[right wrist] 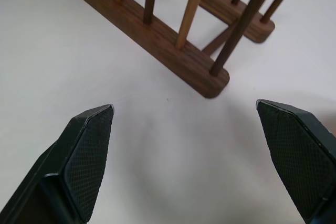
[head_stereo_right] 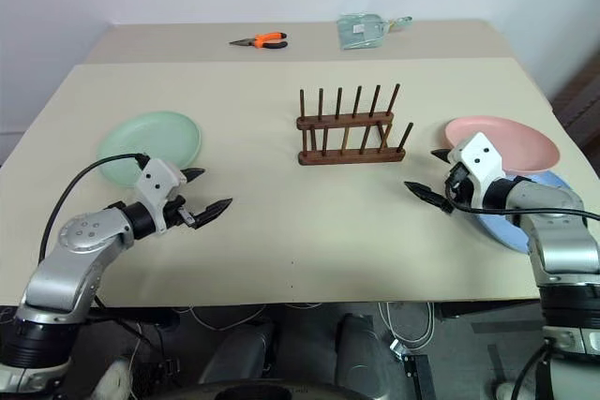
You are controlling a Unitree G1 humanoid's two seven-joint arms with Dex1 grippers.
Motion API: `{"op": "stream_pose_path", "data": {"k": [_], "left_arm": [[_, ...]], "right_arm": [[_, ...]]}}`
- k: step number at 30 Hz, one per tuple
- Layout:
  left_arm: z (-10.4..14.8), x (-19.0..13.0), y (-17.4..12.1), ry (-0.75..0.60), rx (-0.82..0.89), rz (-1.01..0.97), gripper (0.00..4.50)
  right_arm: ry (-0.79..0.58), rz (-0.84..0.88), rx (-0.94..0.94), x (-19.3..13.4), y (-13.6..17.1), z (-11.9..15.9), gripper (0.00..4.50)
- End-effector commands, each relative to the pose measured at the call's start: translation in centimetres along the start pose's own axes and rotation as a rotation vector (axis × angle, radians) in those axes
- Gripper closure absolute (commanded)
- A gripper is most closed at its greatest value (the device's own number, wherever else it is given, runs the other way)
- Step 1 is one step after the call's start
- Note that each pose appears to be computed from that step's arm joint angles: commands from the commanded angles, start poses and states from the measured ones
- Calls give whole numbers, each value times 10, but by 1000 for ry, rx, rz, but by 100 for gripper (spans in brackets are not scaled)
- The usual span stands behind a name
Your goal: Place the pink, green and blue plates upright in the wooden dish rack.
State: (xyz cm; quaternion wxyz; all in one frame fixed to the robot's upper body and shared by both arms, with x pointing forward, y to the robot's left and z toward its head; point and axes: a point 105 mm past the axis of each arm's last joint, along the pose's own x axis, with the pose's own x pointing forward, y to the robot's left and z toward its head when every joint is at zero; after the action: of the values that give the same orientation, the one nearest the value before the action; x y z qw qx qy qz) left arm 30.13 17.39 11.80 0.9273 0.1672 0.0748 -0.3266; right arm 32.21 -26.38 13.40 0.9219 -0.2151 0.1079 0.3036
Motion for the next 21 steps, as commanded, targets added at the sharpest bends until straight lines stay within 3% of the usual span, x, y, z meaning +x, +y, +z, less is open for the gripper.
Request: {"op": "stream_pose_path", "data": {"k": [1, 10, 14, 21], "left_arm": [[11, -1, 9, -46, 4, 31, 0], [7, 22, -3, -43, -36, -76, 0], [6, 58, -16, -44, -52, -167, 0], [5, 134, -33, -7, 29, -285, 0]], "right_arm": [[-47, -28, -38, 2, -2, 15, 5], [-74, -21, -26, 6, 6, 28, 5], [-41, 22, 2, 3, 21, 25, 5], [-110, 9, 9, 12, 67, 34, 5]]}}
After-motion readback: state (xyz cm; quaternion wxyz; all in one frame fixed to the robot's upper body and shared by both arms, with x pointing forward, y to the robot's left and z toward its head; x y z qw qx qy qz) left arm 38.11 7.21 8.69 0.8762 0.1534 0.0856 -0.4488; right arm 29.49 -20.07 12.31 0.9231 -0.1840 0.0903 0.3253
